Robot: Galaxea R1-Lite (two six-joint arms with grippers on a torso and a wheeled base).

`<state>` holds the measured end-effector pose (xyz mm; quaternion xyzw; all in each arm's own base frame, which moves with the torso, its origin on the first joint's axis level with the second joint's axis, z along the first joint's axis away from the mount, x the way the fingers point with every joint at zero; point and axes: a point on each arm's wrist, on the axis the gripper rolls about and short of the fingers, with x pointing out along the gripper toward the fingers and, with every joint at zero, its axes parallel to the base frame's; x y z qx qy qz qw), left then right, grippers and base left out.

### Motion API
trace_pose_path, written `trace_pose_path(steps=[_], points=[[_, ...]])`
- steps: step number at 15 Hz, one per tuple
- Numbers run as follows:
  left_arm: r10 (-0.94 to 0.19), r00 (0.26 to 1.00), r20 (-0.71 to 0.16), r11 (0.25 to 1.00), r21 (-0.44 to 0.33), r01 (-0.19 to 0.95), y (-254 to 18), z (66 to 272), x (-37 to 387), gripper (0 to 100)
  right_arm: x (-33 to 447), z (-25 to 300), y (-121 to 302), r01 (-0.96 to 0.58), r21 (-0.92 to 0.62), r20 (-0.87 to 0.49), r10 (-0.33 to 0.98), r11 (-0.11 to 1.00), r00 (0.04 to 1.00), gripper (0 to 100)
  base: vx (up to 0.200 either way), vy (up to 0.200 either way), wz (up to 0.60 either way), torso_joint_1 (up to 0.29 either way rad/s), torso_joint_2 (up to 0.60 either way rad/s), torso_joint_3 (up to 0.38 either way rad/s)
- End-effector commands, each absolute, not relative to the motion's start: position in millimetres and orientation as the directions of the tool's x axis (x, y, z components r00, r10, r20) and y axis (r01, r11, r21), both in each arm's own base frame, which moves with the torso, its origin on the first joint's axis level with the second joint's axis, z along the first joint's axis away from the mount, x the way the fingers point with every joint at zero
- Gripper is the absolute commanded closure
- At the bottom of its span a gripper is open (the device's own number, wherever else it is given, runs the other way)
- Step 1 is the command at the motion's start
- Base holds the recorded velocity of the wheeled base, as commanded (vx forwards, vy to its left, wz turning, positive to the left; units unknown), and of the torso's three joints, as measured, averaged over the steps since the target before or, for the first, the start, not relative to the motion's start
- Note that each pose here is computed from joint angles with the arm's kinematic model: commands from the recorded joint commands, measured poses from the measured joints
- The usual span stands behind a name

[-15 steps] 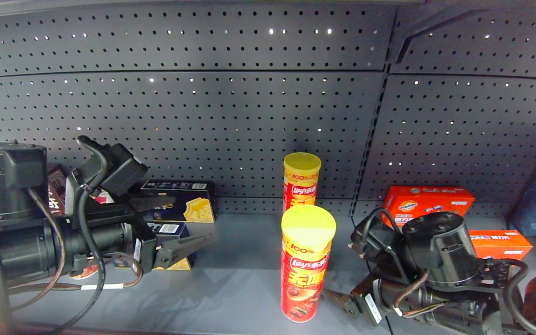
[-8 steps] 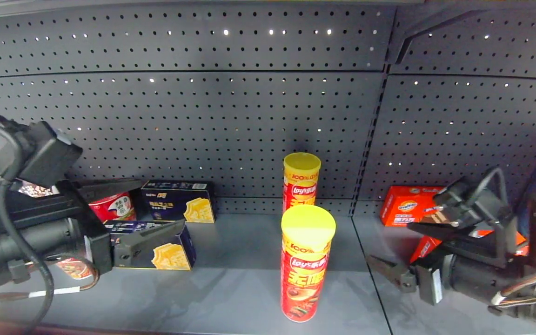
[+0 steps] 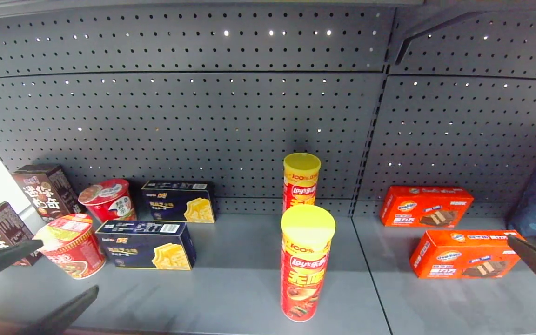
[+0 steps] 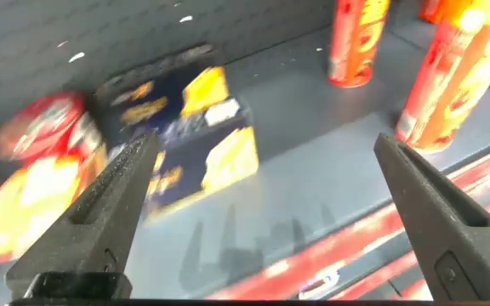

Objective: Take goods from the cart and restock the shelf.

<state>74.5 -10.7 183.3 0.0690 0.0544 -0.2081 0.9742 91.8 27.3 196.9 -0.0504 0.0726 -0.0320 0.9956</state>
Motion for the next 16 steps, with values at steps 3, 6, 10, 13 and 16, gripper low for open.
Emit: trace_pose_path(steps=[3,6,10,13,16], points=[[-0.204,0.979,-0.025,0.968,0.142,0.206,-4.9,139.2,14.9,0,46.6,168.0,-2.1,0.338,-0.068,-0.102,-0.344,0.939,0.933,0,0.0,0.0,0.0,0.0,0.0,0.0],[-0.198,0.979,-0.039,0.969,0.14,0.202,-5.7,117.3,-7.8,0,26.8,148.2,-10.6,0.484,-0.054,-0.124,-0.487,0.873,0.865,0,0.0,0.0,0.0,0.0,0.0,0.0],[-0.204,0.978,-0.037,0.967,0.145,0.207,-6.4,92.1,-22.7,0,-14.5,87.0,-11.3,0.217,-0.011,-0.037,-0.218,0.976,0.975,0,0.0,0.0,0.0,0.0,0.0,0.0],[-0.239,0.971,-0.024,0.962,0.133,0.24,-5.6,82.2,-22.7,0,-15.3,85.3,-6.1,-0.036,0.01,-0.033,0.037,0.999,0.999,0,0.0,0.0,0.0,0.0,0.0,0.0],[-0.241,0.97,0.016,0.968,0.067,0.24,-5.6,81.5,-25.4,0,-15.5,85.0,-4.0,-0.13,0.03,-0.037,0.131,0.991,0.991,0,0.0,0.0,0.0,0.0,0.0,0.0]])
